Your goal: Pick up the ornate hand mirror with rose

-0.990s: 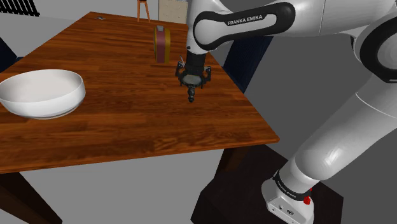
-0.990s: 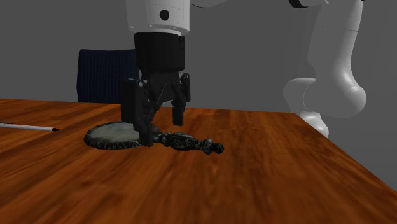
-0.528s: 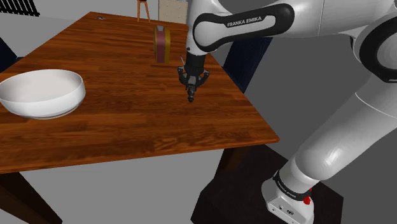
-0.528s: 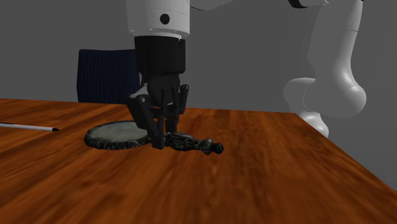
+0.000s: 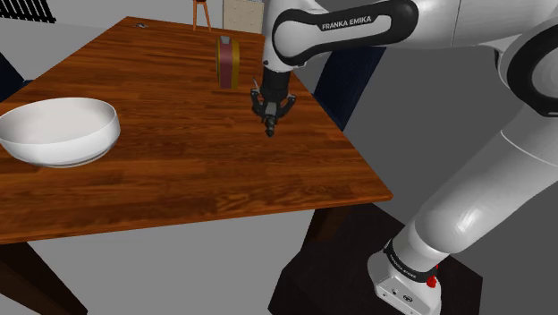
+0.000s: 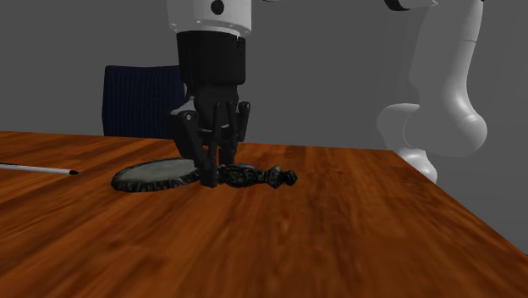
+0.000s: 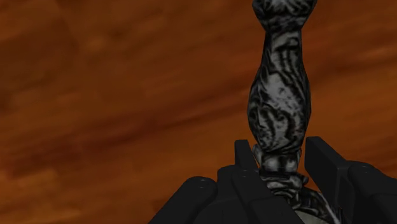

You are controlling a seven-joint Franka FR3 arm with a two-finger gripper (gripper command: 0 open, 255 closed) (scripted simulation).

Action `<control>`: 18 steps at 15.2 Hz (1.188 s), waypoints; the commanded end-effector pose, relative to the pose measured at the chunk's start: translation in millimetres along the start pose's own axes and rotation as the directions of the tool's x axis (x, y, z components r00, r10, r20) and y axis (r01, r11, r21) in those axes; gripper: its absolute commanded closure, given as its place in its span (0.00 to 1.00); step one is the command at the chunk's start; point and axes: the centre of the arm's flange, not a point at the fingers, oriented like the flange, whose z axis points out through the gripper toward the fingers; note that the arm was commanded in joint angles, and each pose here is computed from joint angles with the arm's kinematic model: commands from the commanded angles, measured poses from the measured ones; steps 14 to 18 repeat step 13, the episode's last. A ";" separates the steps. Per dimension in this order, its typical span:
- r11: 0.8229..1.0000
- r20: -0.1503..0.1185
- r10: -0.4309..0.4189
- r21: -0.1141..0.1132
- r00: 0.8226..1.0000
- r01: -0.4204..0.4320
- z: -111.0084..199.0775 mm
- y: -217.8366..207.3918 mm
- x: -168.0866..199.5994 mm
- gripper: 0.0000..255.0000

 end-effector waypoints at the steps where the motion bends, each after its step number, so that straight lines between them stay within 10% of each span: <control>1: 1.000 0.000 0.000 0.000 1.000 0.000 -10.7 -0.1 -0.5 1.00; 18: 1.000 0.000 0.000 0.000 1.000 0.000 -64.3 -0.1 0.9 1.00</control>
